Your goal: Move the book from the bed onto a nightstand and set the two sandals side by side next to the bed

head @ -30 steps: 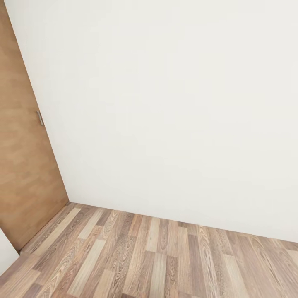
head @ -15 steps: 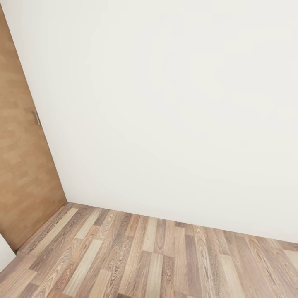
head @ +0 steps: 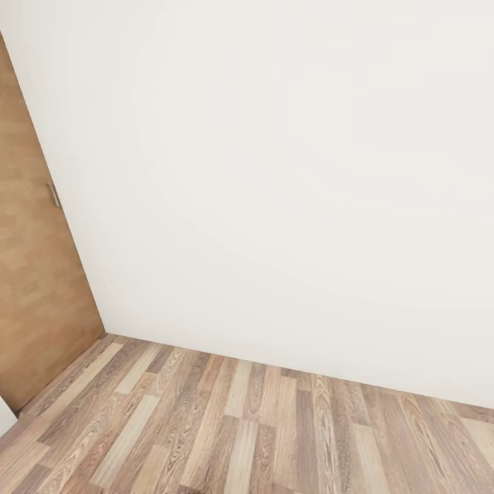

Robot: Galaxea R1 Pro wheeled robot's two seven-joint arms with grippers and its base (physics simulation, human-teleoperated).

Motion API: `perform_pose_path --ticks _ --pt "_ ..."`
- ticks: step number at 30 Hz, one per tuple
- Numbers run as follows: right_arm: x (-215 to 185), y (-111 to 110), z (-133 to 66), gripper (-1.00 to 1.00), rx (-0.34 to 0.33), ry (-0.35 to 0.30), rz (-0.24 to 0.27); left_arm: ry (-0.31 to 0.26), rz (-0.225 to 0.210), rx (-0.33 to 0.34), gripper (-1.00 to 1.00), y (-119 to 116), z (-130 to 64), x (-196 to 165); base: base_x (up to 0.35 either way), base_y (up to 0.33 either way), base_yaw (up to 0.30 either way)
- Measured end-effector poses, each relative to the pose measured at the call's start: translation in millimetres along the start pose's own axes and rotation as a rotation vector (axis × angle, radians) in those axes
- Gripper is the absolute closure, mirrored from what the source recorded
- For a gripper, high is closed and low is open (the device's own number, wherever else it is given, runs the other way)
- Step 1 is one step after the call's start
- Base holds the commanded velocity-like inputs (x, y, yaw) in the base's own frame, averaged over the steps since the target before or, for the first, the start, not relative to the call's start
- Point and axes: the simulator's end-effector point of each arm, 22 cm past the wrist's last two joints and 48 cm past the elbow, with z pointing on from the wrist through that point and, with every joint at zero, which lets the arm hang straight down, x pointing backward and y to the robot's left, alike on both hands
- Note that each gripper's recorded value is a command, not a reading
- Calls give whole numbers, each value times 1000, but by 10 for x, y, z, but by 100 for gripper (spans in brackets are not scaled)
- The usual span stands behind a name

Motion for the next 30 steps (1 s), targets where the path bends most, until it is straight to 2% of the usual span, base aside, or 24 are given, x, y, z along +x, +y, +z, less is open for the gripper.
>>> perform_pose_path --ticks 30 --pt "2 -4 1 -100 2 1 -2 0 0 0 -100 2 -1 0 0 -4 288"
